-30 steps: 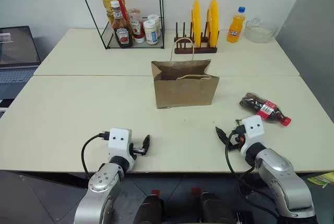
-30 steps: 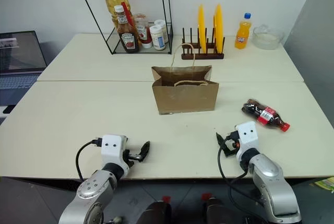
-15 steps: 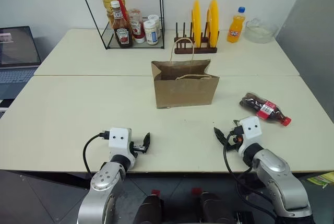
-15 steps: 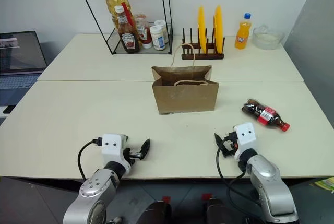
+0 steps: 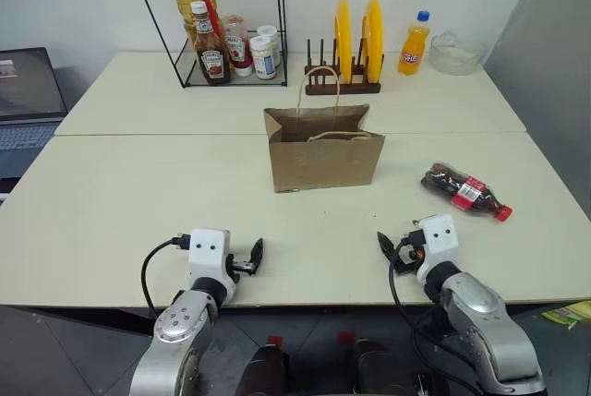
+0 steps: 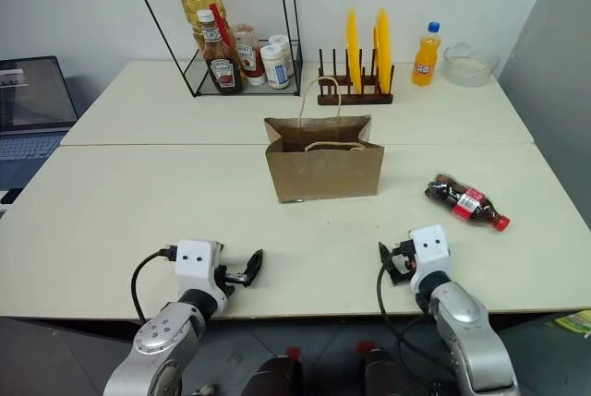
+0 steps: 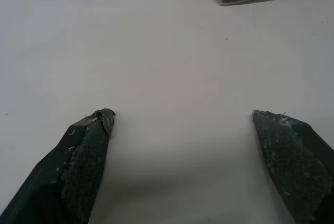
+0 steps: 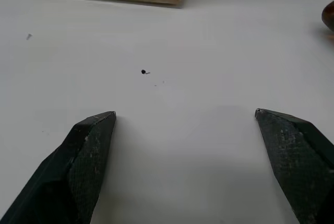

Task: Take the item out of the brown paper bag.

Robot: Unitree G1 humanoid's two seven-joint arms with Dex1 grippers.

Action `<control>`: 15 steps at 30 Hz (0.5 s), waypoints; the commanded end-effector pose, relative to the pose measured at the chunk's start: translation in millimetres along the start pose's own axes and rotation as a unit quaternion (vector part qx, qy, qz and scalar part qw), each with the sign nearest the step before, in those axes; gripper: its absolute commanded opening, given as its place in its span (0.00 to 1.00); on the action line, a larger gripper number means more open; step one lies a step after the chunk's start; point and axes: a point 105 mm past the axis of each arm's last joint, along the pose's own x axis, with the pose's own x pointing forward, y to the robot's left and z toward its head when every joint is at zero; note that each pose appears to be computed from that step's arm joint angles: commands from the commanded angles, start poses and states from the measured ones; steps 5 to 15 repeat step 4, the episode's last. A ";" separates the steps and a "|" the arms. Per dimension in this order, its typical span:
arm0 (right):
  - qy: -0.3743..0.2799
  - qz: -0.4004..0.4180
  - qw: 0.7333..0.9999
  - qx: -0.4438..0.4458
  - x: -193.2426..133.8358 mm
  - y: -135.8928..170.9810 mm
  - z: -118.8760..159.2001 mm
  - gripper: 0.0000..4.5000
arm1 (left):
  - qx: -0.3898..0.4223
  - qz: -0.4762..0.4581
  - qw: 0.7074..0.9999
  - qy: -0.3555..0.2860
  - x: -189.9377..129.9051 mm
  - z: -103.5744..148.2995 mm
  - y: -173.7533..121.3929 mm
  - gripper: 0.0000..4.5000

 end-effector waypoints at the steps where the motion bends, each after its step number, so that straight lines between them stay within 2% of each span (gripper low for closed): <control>1: -0.034 -0.001 0.999 -0.015 -3.9 -1.0 19.5 1.00 | -0.009 -0.004 1.000 -0.006 -2.0 4.3 -1.3 1.00; 4: -0.038 -0.013 0.999 -0.016 -2.0 -7.4 19.8 1.00 | 0.019 0.002 1.000 -0.005 3.0 5.5 1.1 1.00; 15: -0.038 -0.013 0.999 -0.016 -2.0 -7.4 19.8 1.00 | 0.019 0.002 1.000 -0.005 3.0 5.5 1.1 1.00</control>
